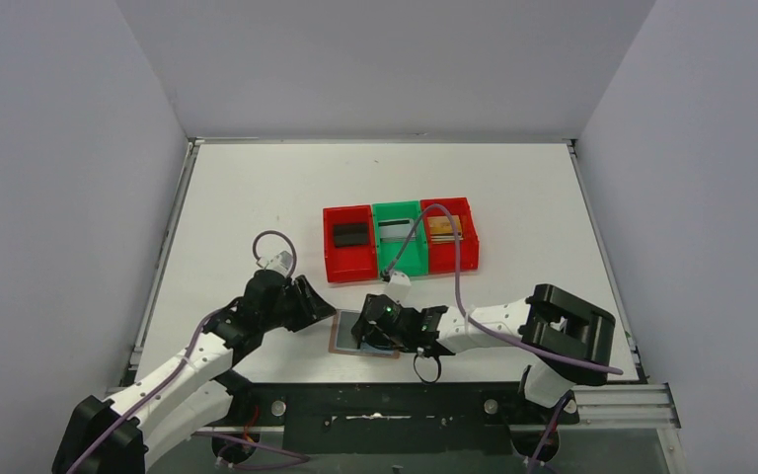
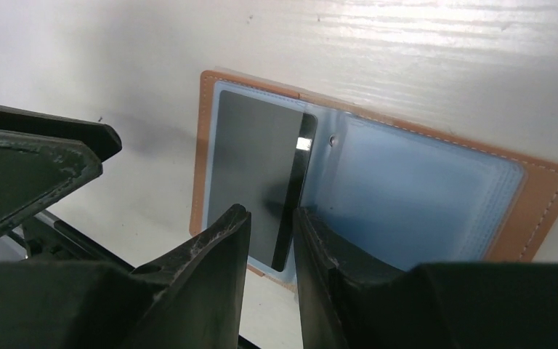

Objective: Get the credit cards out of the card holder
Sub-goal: Remove the credit card from the card holder.

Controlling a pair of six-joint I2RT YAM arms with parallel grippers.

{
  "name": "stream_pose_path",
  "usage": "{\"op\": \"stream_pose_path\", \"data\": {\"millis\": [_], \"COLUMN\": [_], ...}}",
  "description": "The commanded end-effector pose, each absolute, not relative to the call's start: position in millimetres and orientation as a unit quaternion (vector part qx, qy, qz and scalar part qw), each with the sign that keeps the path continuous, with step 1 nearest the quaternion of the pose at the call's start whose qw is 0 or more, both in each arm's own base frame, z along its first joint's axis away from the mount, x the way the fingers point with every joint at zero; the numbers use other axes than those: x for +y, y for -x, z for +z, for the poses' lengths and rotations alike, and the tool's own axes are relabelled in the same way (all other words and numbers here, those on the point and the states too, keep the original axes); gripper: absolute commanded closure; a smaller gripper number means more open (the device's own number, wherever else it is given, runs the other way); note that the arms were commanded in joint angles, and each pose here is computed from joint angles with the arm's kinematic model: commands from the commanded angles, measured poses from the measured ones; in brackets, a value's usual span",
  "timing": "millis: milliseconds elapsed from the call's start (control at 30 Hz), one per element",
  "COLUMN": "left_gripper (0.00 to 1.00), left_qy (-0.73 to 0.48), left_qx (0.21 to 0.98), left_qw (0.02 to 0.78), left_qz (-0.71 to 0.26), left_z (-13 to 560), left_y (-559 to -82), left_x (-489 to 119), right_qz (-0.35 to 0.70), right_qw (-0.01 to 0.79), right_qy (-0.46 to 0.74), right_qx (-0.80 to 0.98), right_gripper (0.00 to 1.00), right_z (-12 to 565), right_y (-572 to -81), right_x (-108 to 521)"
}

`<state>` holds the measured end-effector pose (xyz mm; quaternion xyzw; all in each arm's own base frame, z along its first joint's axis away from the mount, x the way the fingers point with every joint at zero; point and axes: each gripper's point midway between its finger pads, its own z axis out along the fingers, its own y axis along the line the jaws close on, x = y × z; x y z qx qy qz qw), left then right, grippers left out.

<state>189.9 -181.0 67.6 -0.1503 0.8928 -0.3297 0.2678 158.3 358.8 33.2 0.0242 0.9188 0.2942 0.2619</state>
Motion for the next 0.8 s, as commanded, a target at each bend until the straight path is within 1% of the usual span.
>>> {"op": "stream_pose_path", "data": {"millis": [0,100,233,367,533,667,767], "left_gripper": [0.6,0.6,0.6,0.6,0.6,0.62,0.67], "left_qy": [0.103,0.083,0.07,0.057,0.038,0.028,0.037], "left_qx": [0.874,0.88,0.896,0.901,0.903,0.907,0.913], "left_qw": [0.266,0.245,0.222,0.215,0.206,0.195,0.19], "left_qz": [-0.394,-0.398,-0.378,-0.372,-0.376,-0.372,-0.358], "left_z": [84,78,66,63,60,55,47], "left_y": [-194,-190,-188,-185,-179,-174,-174], "left_x": [-206,-213,-213,-216,-224,-232,-230], "right_qz": [0.29,0.273,0.257,0.242,0.249,0.258,0.278], "right_qw": [0.253,0.258,0.258,0.257,0.251,0.25,0.247], "right_qy": [-0.044,-0.049,-0.057,-0.065,-0.061,-0.067,-0.077], "right_qx": [0.922,0.926,0.929,0.933,0.934,0.931,0.925], "right_gripper": [0.7,0.7,0.71,0.72,0.72,0.74,0.77], "right_z": [36,34,29,24,21,20,20], "right_y": [-161,-163,-165,-165,-165,-166,-167], "right_x": [360,355,349,341,345,345,343]}}
